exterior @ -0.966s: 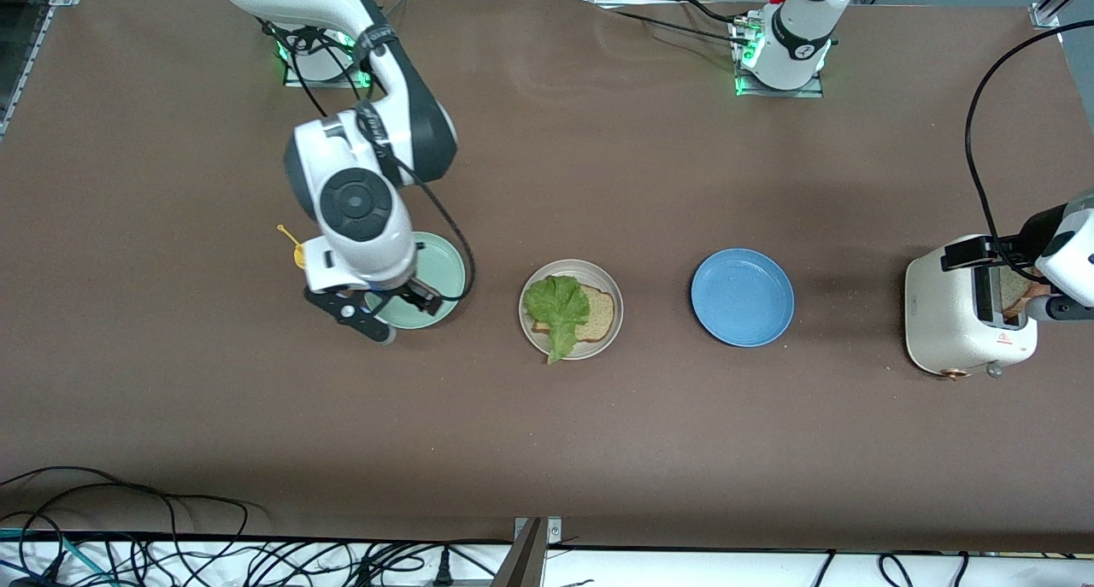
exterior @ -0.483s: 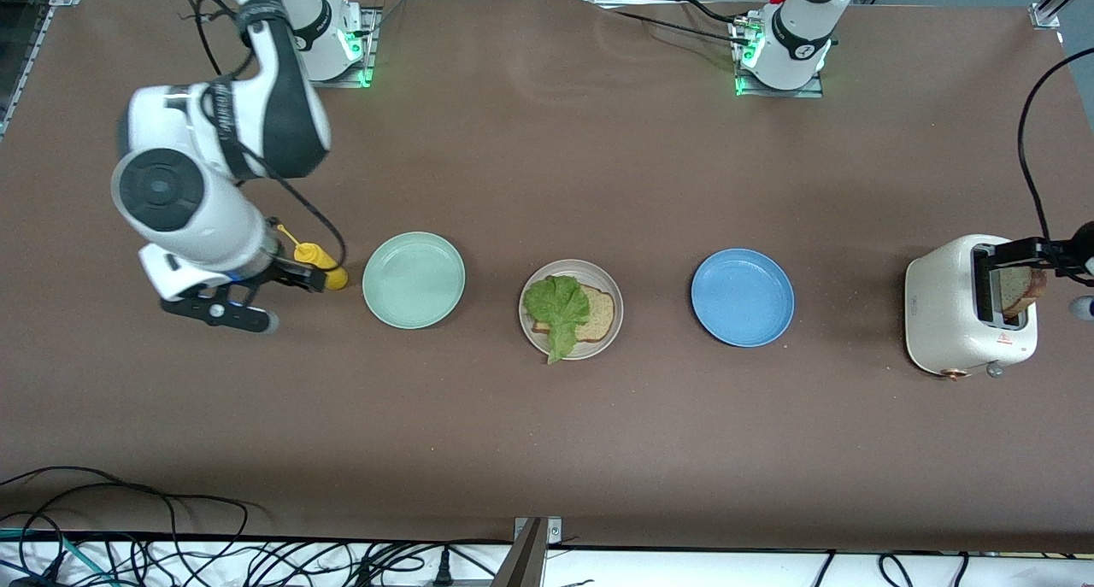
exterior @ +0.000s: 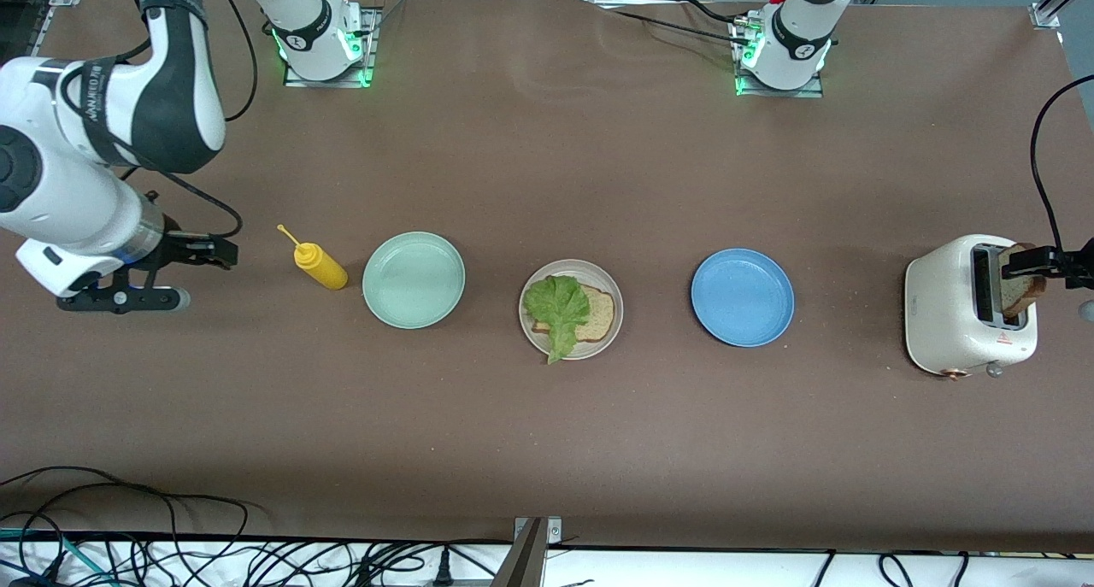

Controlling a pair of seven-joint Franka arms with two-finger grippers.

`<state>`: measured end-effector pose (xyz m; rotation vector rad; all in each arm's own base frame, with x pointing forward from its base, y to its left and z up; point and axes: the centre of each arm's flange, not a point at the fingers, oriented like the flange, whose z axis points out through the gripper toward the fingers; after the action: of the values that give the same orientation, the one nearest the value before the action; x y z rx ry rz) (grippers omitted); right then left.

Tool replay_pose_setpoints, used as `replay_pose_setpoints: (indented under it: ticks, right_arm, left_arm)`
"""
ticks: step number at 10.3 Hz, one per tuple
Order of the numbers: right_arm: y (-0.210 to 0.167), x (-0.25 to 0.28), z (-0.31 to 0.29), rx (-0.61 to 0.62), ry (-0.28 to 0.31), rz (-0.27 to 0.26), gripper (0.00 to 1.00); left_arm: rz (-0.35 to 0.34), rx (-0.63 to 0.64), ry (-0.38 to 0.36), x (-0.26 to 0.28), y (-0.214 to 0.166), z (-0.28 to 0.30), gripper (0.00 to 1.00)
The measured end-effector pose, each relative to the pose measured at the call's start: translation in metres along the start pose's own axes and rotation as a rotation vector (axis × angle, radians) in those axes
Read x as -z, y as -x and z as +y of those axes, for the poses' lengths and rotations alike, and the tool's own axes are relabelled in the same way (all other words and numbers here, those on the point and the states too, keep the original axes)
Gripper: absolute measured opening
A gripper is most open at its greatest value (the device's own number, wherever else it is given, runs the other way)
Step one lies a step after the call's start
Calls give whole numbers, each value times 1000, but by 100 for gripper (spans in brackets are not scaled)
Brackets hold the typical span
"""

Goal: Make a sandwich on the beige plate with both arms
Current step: 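Move the right gripper to the mustard while the left gripper grasps toaster bread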

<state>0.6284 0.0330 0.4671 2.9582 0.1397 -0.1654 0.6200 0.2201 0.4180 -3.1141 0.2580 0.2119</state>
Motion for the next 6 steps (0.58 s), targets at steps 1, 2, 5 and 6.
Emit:
replay_pose_setpoints:
  ticks: [1,2,5,6]
  right_arm:
    - [3,-5,23,34,-32,-4,100]
    - [7,-14,49,66,-84,-6,100]
    - [24,-58,103,167,-256,-13,99]
    - [29,-73,106,203,-313,-11,97]
  left_arm:
    - [7,-17,-3,-7,3,-6,100]
    - [11,-30,-3,-16,6,-13,100]
    - [16,-64,-3,-42,15,-23,100]
    - [12,-74,0,-47,17,-23,91]
